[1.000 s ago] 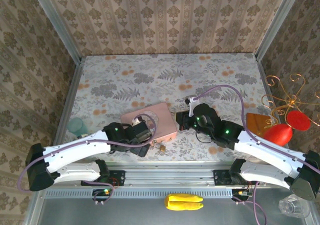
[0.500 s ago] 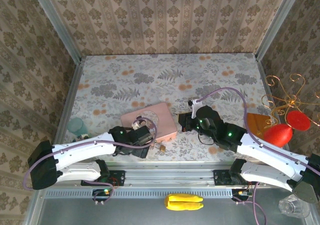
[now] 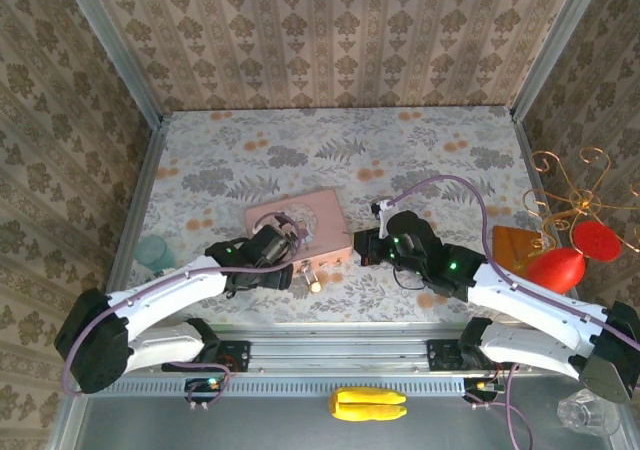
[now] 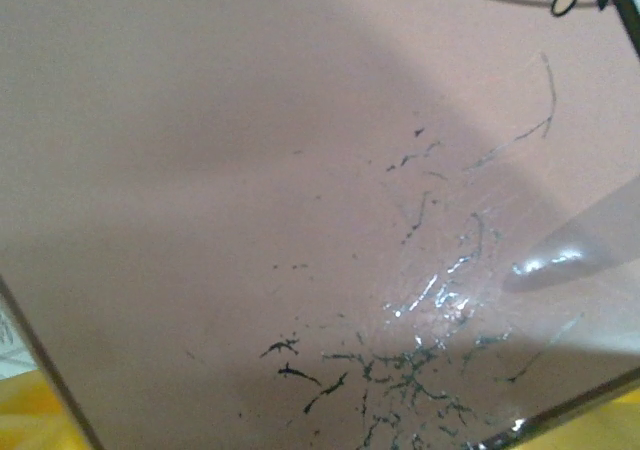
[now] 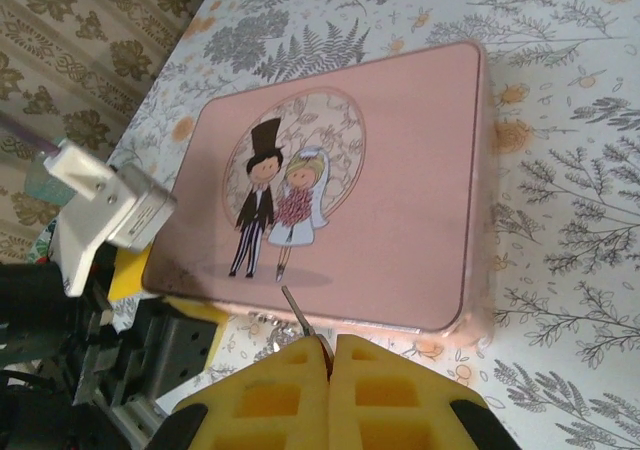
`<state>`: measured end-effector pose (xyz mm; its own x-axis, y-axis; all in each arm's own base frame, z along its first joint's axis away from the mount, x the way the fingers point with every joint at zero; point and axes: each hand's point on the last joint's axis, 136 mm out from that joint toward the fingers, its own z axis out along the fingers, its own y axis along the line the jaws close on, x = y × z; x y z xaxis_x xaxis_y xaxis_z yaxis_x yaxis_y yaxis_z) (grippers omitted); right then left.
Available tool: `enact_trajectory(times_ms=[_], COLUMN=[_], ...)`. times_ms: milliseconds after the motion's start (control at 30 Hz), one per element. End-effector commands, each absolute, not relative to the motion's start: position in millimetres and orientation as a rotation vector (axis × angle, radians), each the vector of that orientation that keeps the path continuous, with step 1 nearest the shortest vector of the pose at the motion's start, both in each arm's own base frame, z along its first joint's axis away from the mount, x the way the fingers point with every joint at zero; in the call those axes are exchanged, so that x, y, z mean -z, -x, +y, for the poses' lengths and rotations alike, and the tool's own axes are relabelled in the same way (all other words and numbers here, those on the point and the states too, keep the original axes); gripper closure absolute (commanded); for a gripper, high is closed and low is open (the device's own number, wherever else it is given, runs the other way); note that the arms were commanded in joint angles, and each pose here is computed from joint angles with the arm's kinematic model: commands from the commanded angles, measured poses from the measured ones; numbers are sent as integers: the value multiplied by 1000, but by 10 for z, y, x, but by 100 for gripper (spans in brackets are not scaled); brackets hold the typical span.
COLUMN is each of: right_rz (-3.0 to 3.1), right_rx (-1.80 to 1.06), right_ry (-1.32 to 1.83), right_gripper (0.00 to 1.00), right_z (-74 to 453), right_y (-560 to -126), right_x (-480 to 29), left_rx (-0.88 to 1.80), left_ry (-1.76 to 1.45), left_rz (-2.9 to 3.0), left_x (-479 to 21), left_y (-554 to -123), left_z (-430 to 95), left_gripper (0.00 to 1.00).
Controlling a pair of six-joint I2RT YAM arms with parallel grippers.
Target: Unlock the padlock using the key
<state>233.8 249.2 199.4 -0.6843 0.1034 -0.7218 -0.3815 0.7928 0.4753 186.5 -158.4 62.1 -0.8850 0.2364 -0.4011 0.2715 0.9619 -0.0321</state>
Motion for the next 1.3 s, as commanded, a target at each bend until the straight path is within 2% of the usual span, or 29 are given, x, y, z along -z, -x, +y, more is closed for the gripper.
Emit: enact_trajectory(times_ms=[0,467,667,800,967,1100,1267], right_rz=[2175,2209,2220,2231,2229,2225,2195], right_rx=[-837,-910,-925,-927,-926,-917,-932], right_ry=[192,147,96,71,51,36,21], right_gripper=[100,100,100,100,100,100,100], right_z=[2548,2574,2547,2540,2518,2491,2492], right_y=[-2359,-2283,-2266,-2271,-2272,-2280,-2302], right_x=[-2063,-1991,-1923,-1884,-1881,-1876,-1898], left_rx=[169,273,265,349,339,308,402], left_ry=[-359,-172,-149,-153,-163,-139,-155], left_rz=[2608,2502,2476,2456,2463,2438,2338], left_x=[-733,-785,-849,-866,-909,-1024,-1243], left_y=[-2185,-3056,-3397,-3552,-3513,-3335,-3077], left_z=[-1699,-1842,-1839,-1920,-1894,-1725,-1683], left_gripper=[19,19,19,20,19,17,18])
